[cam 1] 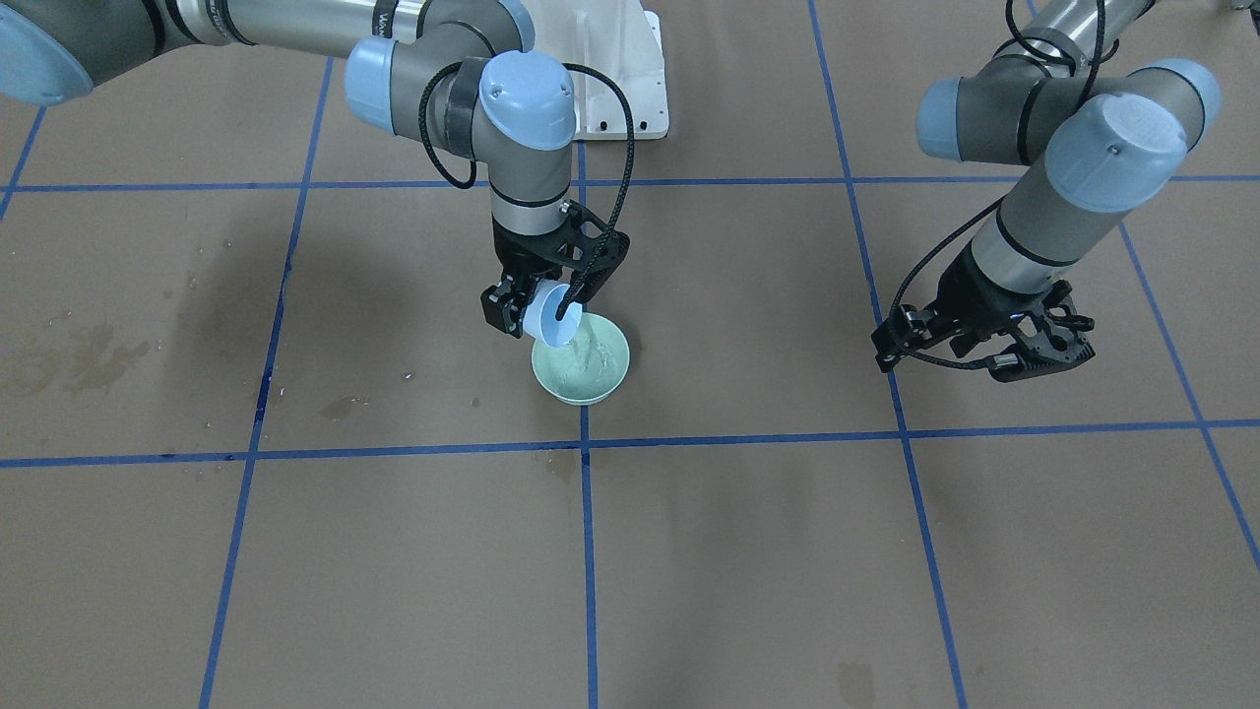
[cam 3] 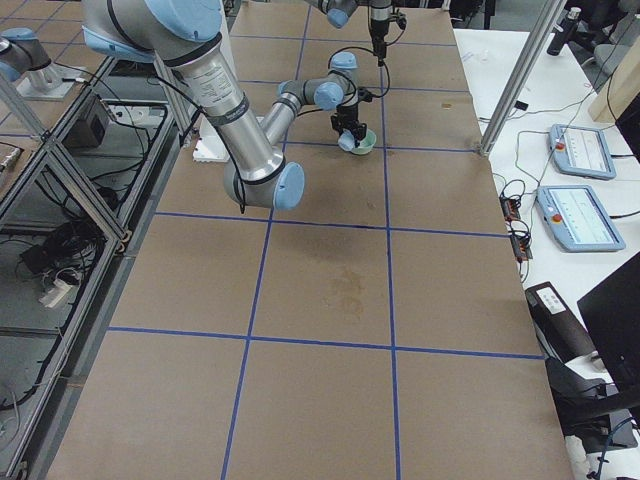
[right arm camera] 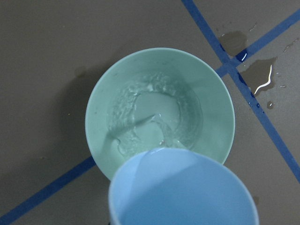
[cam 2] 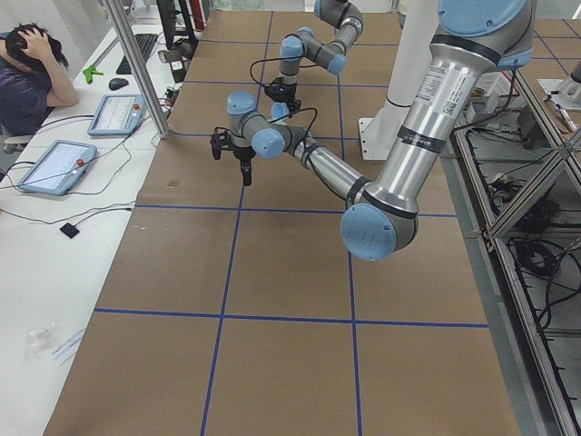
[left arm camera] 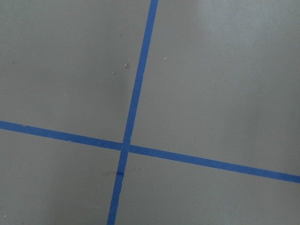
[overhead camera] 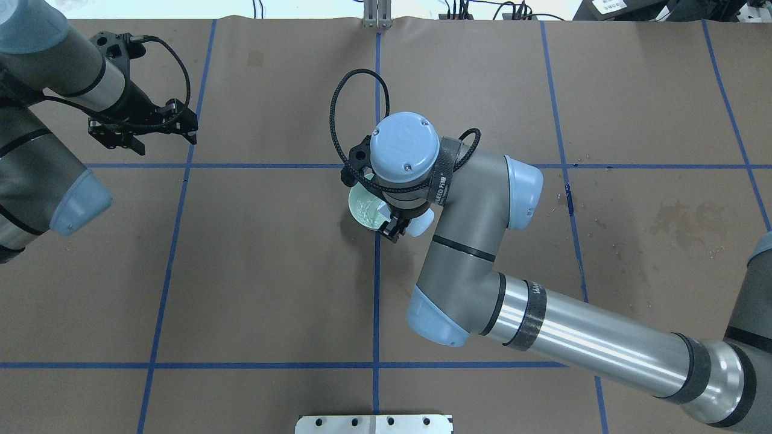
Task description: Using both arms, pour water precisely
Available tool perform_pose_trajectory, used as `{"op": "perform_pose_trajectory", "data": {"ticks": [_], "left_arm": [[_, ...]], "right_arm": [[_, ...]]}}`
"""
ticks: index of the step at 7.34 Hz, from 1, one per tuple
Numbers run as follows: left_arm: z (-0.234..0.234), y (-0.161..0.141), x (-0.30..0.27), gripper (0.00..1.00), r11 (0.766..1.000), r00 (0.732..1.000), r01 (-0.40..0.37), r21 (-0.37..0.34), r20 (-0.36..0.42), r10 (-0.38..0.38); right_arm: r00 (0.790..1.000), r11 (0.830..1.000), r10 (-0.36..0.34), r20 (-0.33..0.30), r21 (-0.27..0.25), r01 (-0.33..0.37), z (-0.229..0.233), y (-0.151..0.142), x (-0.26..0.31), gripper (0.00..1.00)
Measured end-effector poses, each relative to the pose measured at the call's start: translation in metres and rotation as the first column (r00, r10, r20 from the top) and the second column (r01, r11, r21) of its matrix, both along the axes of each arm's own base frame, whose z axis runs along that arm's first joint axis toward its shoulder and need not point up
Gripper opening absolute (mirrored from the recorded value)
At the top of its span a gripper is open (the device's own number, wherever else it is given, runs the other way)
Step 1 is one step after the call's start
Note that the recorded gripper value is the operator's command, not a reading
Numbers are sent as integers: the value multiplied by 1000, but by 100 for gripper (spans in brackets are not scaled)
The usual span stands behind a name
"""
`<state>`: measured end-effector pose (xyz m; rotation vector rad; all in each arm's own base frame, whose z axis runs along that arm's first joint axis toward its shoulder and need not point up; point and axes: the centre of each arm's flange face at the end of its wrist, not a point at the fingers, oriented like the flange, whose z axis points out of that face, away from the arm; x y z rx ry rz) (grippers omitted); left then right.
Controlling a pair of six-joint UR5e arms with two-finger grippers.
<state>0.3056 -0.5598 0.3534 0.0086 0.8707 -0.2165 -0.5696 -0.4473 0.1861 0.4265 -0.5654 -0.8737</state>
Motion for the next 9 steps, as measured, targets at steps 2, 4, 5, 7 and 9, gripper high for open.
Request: {"op": "perform_pose_trajectory", "data": {"ticks": [2,4,5,7,9], "left_arm": [[0,0,0,100,1000,1000,0,-1,1,0],[0,0,0,100,1000,1000,-1,-1,1,1],[0,0,0,100,1000,1000,0,-1,1,0],[0,0,0,100,1000,1000,0,-1,2,0],[-1,0,0,100,1000,1000,2,2,0,-2]], "right_arm": [[1000,1000,-3,-14,2,3,-4,-1,-2,0],[1000,1000,10,17,14,-10,-4,0,-7,0],[998,999,27,54,19,-28,1,1,-7,0],[985,996,70,155,34,-77,25,4,0,0],[960,989,105,259,75,-128,21,16,35,0]]}}
